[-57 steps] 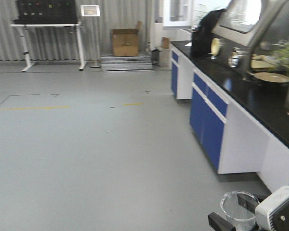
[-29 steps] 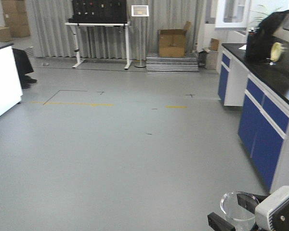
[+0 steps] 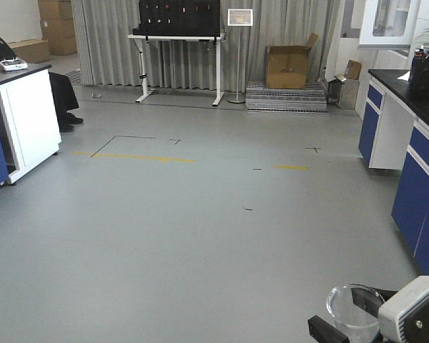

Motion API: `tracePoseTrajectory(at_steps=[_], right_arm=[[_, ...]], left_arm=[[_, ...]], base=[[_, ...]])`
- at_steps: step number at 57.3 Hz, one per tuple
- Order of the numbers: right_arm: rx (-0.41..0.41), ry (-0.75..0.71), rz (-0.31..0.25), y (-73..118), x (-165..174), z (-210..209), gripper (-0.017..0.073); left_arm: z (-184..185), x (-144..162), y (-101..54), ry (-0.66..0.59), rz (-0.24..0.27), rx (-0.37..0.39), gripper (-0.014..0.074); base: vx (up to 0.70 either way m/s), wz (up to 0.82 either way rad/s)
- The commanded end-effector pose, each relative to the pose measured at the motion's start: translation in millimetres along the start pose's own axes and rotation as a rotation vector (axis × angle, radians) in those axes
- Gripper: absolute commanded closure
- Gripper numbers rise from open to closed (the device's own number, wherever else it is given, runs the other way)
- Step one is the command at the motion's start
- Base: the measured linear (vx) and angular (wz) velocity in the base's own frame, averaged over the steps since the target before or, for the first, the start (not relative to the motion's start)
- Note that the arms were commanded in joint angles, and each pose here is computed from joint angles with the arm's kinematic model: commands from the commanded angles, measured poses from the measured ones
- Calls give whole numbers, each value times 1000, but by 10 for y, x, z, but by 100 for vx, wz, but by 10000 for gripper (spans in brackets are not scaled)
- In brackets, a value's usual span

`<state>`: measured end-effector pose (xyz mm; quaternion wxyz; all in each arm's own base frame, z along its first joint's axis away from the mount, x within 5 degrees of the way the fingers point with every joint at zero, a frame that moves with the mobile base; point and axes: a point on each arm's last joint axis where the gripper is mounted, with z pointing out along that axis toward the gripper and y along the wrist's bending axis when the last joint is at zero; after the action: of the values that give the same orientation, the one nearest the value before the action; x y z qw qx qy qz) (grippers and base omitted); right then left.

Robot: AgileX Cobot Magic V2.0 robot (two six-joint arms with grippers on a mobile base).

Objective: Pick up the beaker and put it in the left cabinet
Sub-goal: 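Drive away from the bench holding the beaker in the right gripper, then drive to the grey cabinet shelf with the blue tray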

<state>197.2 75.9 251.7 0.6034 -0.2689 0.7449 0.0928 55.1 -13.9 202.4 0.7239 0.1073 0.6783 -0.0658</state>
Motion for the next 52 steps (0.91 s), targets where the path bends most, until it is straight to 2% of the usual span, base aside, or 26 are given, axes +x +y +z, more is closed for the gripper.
tracePoseTrajectory(at_steps=[1, 25, 52], right_arm=[[-5, -114, 5, -20, -191, -25, 565], [-5, -114, 5, -20, -191, -25, 565], [-5, -114, 5, -20, -191, -25, 565]], left_arm=[[-14, -32, 2, -86, -12, -3, 593], [-14, -32, 2, -86, -12, -3, 593], [-14, -32, 2, -86, -12, -3, 593]], base=[[29, -3], [35, -18], [50, -15]])
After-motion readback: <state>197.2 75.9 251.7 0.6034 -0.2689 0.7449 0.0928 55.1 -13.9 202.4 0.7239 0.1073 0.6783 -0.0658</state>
